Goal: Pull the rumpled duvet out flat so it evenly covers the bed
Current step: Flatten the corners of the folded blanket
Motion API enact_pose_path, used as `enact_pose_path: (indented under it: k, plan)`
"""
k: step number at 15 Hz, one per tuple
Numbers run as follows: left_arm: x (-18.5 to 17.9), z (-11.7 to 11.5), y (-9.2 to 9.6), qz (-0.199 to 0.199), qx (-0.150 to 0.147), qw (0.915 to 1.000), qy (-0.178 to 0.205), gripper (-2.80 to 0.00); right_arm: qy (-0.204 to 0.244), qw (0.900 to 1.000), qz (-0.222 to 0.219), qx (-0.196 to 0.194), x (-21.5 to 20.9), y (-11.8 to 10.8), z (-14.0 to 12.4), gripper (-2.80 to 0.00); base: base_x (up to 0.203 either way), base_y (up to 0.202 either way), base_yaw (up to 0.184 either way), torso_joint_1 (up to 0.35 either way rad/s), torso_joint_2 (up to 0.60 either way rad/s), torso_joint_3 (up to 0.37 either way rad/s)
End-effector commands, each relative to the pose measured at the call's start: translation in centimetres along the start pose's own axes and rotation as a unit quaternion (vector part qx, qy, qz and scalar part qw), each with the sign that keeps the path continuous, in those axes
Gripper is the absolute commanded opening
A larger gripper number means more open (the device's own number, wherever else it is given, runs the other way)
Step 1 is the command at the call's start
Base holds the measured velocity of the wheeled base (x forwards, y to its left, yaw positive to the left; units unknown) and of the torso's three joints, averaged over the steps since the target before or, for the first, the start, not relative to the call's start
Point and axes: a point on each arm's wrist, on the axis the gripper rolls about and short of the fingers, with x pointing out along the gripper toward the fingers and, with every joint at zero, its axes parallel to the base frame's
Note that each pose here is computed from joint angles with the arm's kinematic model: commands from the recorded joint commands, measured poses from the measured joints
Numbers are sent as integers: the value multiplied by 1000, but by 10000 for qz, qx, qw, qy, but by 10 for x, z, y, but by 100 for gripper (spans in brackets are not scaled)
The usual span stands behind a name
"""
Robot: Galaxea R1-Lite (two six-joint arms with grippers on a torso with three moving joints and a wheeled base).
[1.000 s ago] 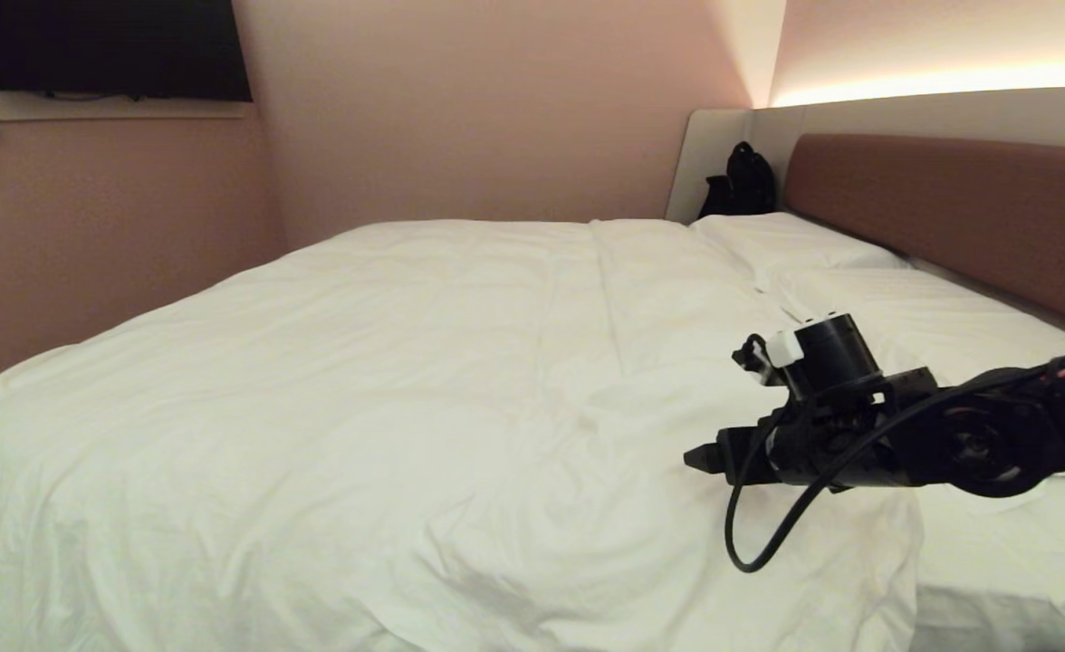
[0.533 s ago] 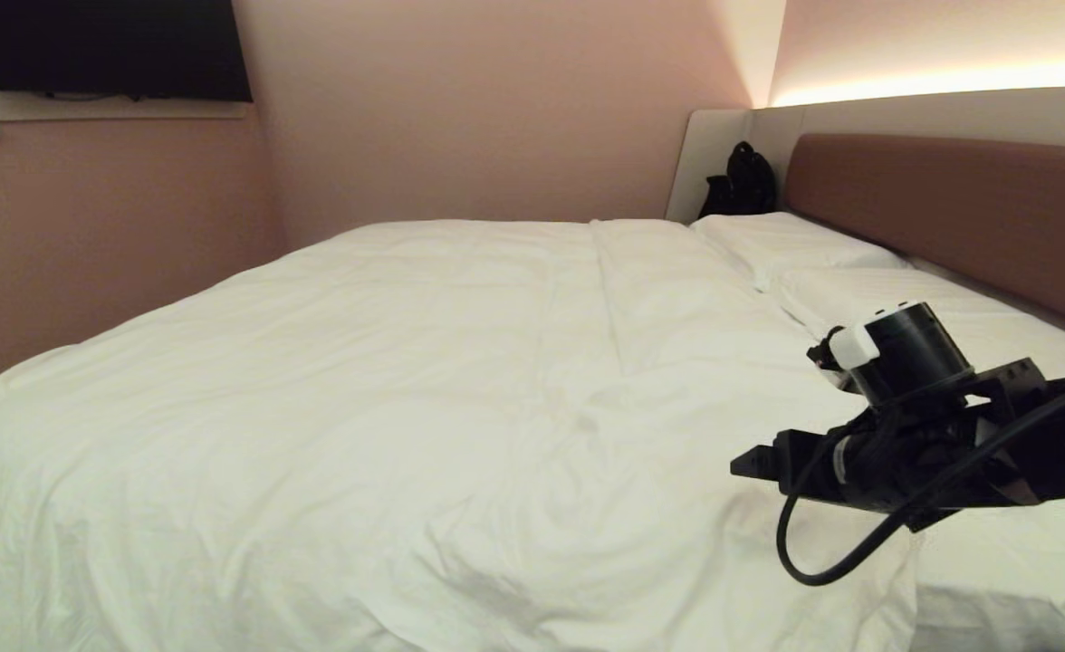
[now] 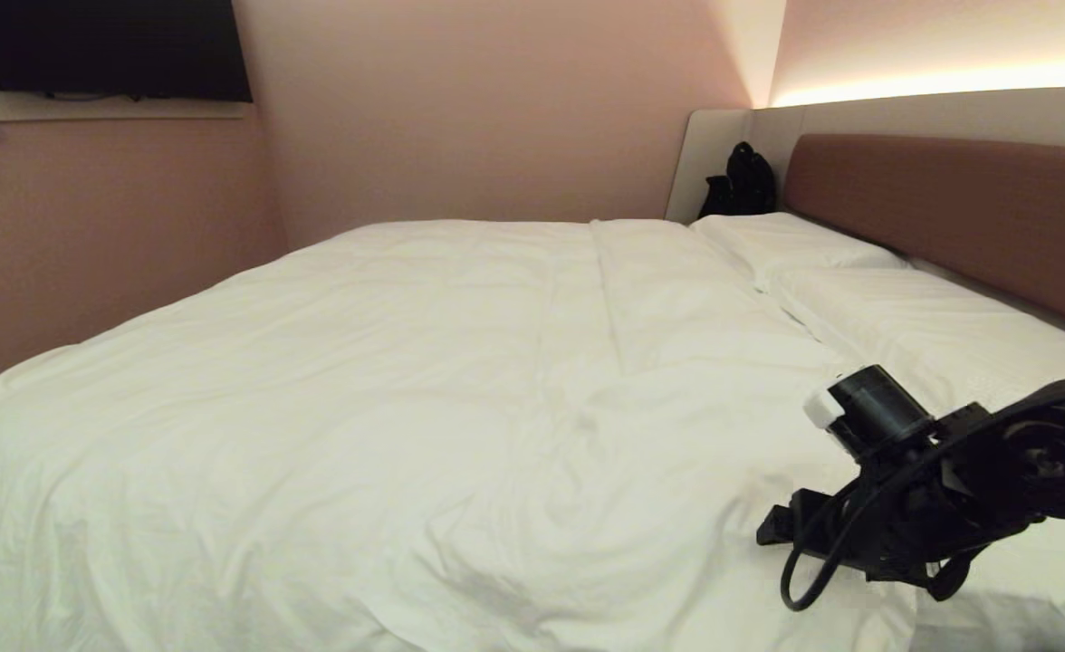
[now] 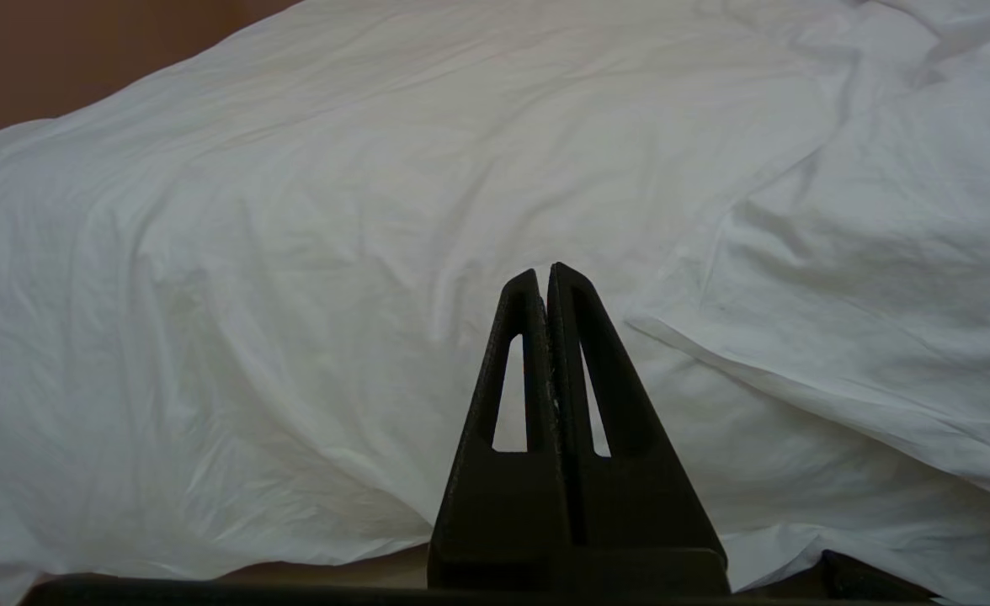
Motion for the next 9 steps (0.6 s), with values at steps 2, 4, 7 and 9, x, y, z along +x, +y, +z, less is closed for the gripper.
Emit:
enact_pose_path:
  k: [2, 4, 7, 9]
  plan:
    - [0, 0, 0, -1, 1, 10000, 0, -280, -21, 10000, 6, 63, 31, 7, 11, 0, 0, 0, 0, 0, 0, 0]
    - [0, 0, 0, 7, 1, 10000, 1, -280, -109, 9998, 134, 75, 35, 10, 15, 0, 0, 0, 0, 0, 0, 0]
    - [0, 0, 0, -1, 4, 10000, 0, -280, -216, 9993, 299, 70, 25, 13, 14, 0, 0, 0, 0, 0, 0, 0]
    - [0, 0, 0, 4, 4, 10000, 1, -280, -251, 9987, 434, 97, 16, 13, 13, 0, 0, 0, 0, 0, 0, 0]
